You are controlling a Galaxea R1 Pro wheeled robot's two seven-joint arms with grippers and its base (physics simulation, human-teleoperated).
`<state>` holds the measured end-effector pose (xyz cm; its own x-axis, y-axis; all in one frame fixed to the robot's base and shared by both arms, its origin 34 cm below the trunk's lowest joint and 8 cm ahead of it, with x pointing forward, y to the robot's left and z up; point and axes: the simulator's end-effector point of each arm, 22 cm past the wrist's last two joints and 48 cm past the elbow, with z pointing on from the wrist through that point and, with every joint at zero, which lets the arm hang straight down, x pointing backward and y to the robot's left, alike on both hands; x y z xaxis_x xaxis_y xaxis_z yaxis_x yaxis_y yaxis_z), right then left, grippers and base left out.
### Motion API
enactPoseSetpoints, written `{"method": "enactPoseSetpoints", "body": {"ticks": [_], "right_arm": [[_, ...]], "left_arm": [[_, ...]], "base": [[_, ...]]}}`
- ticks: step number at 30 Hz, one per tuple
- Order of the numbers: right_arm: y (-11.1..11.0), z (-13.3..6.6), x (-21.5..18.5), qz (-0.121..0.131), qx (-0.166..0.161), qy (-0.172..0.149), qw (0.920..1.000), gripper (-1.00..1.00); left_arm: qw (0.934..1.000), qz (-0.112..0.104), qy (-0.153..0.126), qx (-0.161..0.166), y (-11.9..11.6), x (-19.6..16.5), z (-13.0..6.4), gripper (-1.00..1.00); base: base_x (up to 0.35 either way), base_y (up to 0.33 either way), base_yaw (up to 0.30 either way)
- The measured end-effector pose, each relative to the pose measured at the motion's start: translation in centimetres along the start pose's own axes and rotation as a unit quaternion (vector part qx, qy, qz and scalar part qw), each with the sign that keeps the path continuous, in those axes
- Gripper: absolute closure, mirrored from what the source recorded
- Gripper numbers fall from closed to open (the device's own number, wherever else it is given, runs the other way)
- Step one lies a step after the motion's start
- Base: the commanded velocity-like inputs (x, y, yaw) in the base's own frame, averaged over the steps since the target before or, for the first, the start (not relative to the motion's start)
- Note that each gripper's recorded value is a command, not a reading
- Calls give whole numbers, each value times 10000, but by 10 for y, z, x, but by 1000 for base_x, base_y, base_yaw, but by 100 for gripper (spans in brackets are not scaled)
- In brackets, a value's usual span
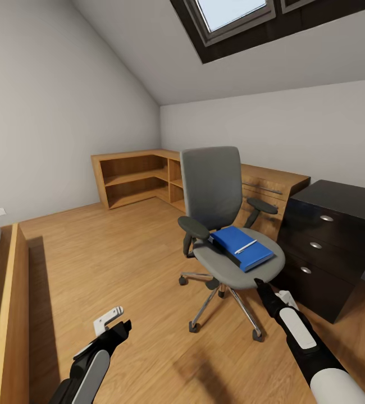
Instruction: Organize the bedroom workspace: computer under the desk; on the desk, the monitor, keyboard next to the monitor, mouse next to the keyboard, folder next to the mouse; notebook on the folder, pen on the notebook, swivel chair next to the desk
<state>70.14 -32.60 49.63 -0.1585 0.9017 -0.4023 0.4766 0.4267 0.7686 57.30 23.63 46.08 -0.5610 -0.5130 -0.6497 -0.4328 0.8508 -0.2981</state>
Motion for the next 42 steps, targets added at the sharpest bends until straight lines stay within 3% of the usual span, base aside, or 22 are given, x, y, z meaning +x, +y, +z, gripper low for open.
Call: {"method": "enactPoseSetpoints", "body": {"ticks": [19, 26, 42], "right_arm": [[-37, 11, 17, 2, 1, -7, 10000, -100], [-51, 18, 24, -9, 129, 51, 9999, -100], [-51, 18, 24, -12, 130, 53, 9999, -100]], "left_arm": [[10000, -44, -16, 28, 14, 31, 19, -100], [9999, -24, 106, -51, 20, 42, 28, -100], [9999, 7, 131, -22, 19, 44, 29, -100]], "base": [[0, 0, 0], [0, 0, 0], [2, 0, 0]]}}
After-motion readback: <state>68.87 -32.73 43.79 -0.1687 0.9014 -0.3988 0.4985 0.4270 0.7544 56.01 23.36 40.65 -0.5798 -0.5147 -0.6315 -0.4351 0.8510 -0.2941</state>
